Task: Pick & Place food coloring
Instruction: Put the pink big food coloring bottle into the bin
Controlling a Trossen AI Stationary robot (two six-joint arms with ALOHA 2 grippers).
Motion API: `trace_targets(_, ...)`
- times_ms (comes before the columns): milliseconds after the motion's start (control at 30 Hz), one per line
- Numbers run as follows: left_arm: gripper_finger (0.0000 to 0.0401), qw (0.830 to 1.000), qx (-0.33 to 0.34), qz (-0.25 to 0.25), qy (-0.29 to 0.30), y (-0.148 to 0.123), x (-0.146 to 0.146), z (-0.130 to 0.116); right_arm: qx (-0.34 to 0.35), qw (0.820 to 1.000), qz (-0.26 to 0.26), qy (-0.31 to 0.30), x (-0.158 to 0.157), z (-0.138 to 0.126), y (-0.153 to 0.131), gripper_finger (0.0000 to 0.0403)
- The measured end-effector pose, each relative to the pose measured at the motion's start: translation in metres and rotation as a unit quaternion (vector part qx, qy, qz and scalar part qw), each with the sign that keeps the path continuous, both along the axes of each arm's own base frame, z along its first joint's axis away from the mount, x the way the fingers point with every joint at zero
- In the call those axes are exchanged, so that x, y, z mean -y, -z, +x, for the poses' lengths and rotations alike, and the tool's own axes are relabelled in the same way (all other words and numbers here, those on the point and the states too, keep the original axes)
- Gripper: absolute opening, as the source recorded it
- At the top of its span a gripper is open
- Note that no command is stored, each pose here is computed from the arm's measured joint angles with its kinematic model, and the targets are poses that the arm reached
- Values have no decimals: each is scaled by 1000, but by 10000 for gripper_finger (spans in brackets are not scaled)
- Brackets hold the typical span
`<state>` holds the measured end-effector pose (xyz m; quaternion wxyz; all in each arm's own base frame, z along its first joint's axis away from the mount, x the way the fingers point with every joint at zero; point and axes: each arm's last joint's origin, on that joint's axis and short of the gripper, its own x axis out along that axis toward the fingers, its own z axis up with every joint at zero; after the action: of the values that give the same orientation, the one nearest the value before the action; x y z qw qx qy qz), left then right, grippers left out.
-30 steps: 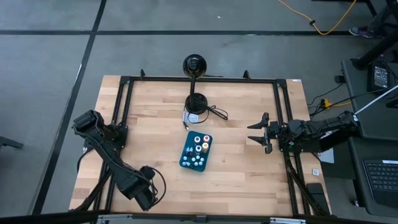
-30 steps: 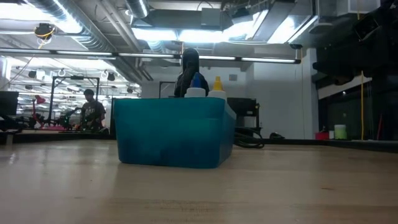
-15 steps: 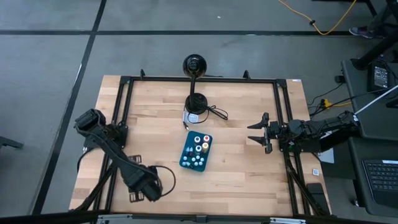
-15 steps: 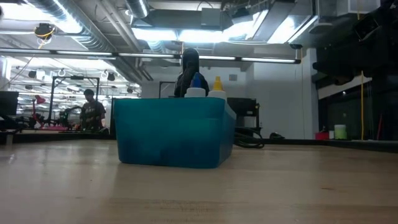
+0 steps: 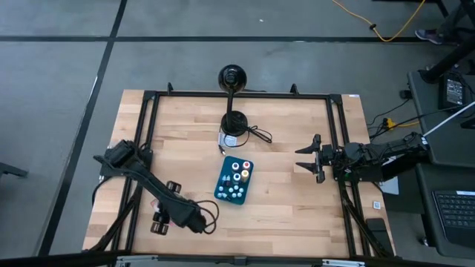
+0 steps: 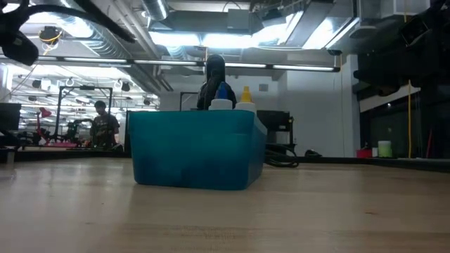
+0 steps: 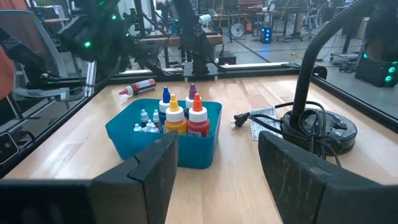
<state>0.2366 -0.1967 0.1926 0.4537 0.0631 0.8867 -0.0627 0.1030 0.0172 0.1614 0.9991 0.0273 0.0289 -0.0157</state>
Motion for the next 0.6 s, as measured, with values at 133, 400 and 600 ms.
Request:
trace_targets(133, 184, 1000, 3, -17, 21, 6, 12, 15, 0, 1000, 0, 0, 0, 0, 0, 223)
trace_targets(400, 184, 996, 39, -56, 59, -1, 36, 38, 0, 1000, 0, 0, 0, 0, 0, 223)
trace_targets(600, 184, 994, 60, -56, 78, -7, 45, 36, 0, 1000, 0, 0, 0, 0, 0, 223)
